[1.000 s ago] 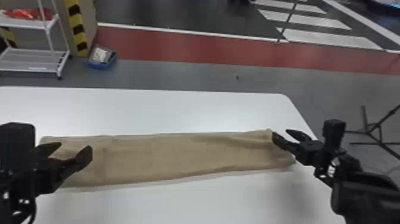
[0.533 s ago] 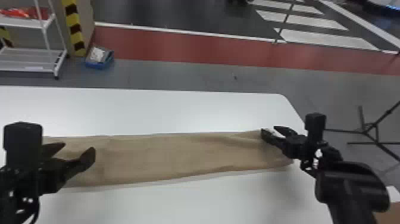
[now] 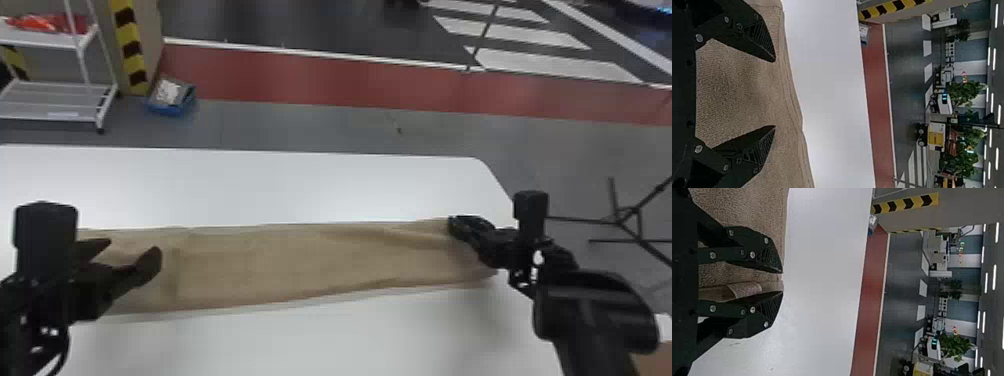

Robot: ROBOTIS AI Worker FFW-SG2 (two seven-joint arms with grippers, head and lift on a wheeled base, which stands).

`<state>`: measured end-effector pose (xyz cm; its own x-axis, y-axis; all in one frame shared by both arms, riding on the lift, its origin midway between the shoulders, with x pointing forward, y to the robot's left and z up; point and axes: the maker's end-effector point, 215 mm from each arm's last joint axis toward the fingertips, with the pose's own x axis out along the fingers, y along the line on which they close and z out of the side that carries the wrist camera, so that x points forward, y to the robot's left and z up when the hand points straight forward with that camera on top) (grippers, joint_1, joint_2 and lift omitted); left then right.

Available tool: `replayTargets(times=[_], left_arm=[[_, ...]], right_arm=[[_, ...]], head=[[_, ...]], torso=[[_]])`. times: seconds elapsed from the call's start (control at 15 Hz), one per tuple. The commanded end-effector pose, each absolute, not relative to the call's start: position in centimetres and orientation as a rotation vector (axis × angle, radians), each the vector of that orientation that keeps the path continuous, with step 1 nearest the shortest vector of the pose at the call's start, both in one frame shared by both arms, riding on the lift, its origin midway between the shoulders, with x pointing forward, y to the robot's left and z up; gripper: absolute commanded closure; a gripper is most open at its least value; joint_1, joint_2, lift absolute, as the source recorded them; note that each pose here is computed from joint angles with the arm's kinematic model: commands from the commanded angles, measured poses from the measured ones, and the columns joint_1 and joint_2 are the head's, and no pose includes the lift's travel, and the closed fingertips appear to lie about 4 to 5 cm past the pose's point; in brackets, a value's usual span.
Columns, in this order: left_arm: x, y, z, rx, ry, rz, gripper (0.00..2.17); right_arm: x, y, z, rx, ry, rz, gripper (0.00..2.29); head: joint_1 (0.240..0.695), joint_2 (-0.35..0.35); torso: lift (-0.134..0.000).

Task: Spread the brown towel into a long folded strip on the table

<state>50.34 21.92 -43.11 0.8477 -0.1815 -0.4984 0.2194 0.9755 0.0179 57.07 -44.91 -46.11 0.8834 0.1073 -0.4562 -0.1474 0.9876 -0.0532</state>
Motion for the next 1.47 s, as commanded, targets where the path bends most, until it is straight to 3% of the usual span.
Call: replayTargets(times=[0.0,0.13,1.0,1.4], left_arm=[[50.2,22.2,-43.5,0.083,0.535,-0.205,0.33],[50.1,22.5,-44.1,0.088,0.555,-0.199,0.33],[49.8,22.1,-44.5,0.092,0.574,-0.202,0.34],[50.0,21.5,-44.3,0.096,0.570,-0.210,0.34]], right_arm=[[57.0,-45.0,-45.9,-0.084,0.466,0.131,1.00],[57.0,-45.2,-45.9,-0.084,0.470,0.127,1.15],[54.8,-49.2,-45.0,-0.082,0.455,0.072,1.15],[54.9,-47.8,-45.5,-0.110,0.461,0.094,1.13]], head=[[0.695,-0.232],[0.695,-0.230],[0.695,-0.263],[0.695,-0.275]], torso=[[-0.119],[-0.119],[-0.119],[-0.119]])
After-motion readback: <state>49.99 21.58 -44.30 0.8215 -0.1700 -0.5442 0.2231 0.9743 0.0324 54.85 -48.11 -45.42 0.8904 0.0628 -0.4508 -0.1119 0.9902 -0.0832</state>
